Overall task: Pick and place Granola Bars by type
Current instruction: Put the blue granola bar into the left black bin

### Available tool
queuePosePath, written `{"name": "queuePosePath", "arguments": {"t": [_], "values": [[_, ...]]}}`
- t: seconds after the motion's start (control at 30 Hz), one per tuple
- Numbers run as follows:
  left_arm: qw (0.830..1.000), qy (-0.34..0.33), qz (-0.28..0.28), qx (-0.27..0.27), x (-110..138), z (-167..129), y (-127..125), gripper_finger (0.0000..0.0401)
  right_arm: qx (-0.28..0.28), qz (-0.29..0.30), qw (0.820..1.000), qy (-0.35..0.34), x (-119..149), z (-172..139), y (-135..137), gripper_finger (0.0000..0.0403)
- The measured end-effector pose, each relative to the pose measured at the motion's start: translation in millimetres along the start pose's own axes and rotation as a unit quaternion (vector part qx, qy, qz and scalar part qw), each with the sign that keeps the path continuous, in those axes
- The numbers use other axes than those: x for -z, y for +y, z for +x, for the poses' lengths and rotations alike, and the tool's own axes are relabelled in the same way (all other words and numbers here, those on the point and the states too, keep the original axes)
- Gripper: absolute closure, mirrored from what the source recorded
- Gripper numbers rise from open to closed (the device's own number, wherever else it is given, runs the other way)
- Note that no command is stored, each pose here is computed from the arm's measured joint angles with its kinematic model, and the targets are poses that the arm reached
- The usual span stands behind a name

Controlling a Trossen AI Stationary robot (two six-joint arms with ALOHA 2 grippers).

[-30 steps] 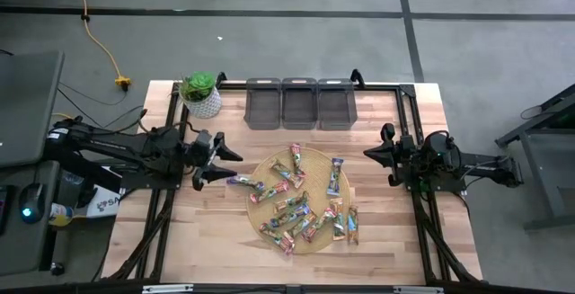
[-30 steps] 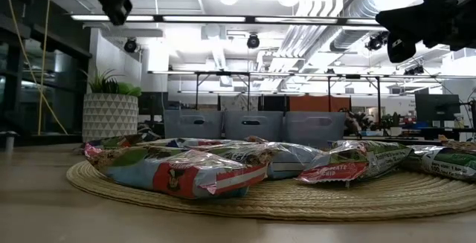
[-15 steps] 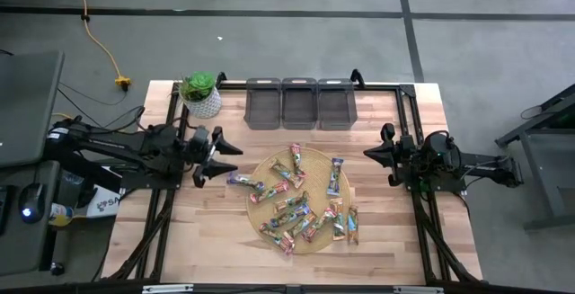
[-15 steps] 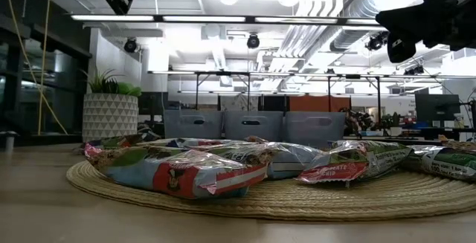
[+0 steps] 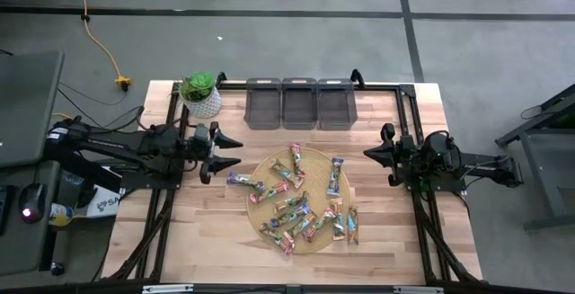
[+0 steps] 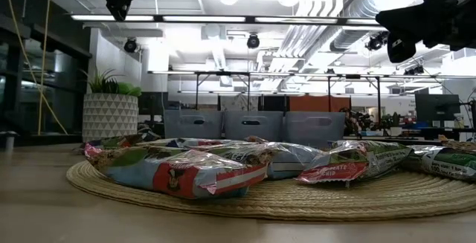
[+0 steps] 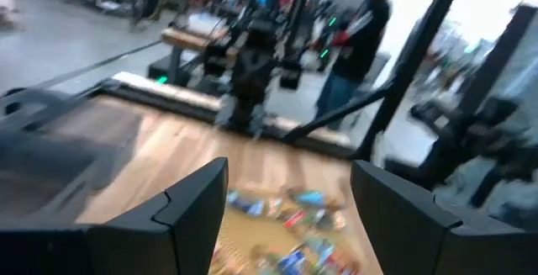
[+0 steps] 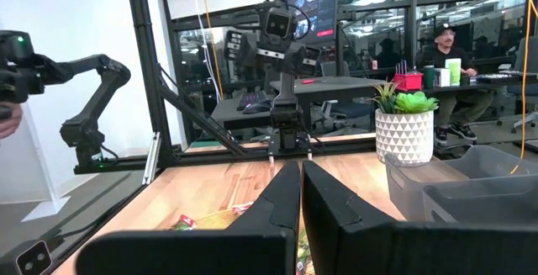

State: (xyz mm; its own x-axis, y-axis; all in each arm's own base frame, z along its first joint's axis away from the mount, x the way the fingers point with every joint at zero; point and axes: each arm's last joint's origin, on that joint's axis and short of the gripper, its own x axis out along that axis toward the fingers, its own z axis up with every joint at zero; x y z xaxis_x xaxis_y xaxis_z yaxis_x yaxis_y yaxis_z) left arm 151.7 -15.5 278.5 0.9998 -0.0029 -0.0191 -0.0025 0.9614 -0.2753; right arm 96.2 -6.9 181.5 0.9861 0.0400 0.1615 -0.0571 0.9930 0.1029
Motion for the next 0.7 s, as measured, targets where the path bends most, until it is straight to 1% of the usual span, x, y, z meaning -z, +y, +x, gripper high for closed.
{"name": "queuePosePath", "arguments": {"t": [0.1,0.17,0.33,0.43,0.57,0.7], "values": [[0.998,0.053,0.029,-0.034,-11.1,-3.3,-1.6,0.0153,0.0,0.0,1.0,0.0,0.0,0.0,0.0,0.0402],[0.993,0.082,0.051,-0.06,-24.6,-6.7,-3.9,0.0153,0.0,0.0,1.0,0.0,0.0,0.0,0.0,0.0402],[0.975,0.154,0.1,-0.122,-59.8,-16.9,-10.0,0.0153,0.0,0.0,1.0,0.0,0.0,0.0,0.0,0.0402],[0.957,0.23,0.111,-0.138,-64.3,-14.7,-11.6,0.0153,0.0,0.0,1.0,0.0,0.0,0.0,0.0,0.0402],[0.927,0.336,0.116,-0.121,-56.1,2.7,-13.7,0.0153,0.0,0.0,1.0,0.0,0.0,0.0,0.0,0.0402],[0.881,0.441,0.119,-0.119,-36.8,28.9,-13.1,0.0153,0.0,0.0,1.0,0.0,0.0,0.0,0.0,0.0402]]}}
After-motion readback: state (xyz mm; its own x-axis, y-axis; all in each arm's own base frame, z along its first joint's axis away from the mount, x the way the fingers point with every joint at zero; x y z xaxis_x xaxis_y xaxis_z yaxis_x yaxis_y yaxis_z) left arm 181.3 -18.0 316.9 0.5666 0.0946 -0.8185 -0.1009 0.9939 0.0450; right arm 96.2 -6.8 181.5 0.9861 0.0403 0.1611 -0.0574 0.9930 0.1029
